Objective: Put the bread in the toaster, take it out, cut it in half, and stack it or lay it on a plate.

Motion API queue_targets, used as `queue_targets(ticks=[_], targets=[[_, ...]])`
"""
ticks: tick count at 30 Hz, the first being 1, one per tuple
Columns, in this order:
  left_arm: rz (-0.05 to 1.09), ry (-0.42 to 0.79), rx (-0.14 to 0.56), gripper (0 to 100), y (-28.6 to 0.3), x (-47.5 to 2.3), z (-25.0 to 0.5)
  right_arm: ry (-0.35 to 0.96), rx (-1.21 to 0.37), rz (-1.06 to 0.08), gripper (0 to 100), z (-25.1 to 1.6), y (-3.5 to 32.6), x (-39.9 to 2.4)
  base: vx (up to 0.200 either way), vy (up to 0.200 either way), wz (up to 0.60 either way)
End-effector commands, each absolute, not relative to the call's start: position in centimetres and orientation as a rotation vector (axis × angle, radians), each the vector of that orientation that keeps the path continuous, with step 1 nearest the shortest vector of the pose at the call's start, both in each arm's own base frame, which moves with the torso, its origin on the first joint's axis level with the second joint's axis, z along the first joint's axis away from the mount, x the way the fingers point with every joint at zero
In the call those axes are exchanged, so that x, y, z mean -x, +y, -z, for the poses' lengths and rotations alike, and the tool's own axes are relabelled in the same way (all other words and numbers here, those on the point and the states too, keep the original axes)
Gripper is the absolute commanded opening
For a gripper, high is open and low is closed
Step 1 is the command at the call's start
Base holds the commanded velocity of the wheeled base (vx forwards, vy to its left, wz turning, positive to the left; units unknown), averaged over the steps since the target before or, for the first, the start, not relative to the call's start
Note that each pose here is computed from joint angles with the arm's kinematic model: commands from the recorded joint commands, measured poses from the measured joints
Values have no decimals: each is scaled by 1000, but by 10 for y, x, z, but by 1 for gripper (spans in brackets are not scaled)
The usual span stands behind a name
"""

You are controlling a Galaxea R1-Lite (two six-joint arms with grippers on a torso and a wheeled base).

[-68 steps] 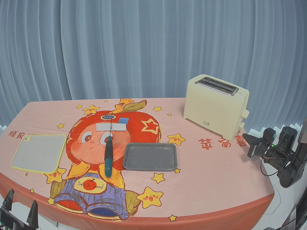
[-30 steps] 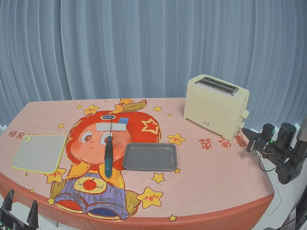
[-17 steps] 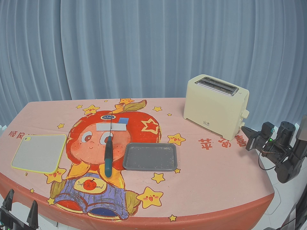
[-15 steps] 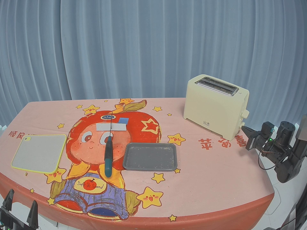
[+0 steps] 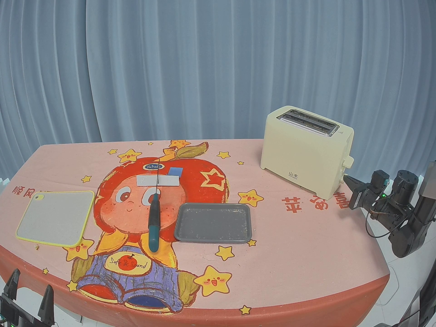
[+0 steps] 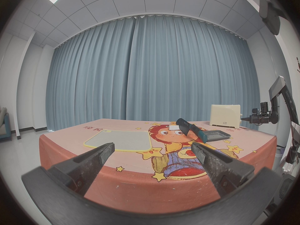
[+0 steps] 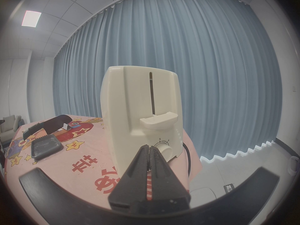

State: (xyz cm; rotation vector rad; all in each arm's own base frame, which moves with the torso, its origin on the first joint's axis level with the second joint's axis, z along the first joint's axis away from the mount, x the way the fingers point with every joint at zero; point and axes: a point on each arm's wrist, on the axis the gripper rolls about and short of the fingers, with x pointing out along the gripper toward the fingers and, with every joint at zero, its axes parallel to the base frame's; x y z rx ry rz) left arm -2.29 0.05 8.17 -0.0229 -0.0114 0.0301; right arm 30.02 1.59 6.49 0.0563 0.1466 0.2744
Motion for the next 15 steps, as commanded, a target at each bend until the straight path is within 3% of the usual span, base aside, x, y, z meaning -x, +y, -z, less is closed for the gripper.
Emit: queue_targets(ticks=[1,15], targets=[[-31,4,23,100,1,22,-77,135,-58,-270,0,-66,15,-301,0,0,0],[-31,4,23,100,1,22,-77,152,-62,-274,0,-60,17,-303,0,0,0]])
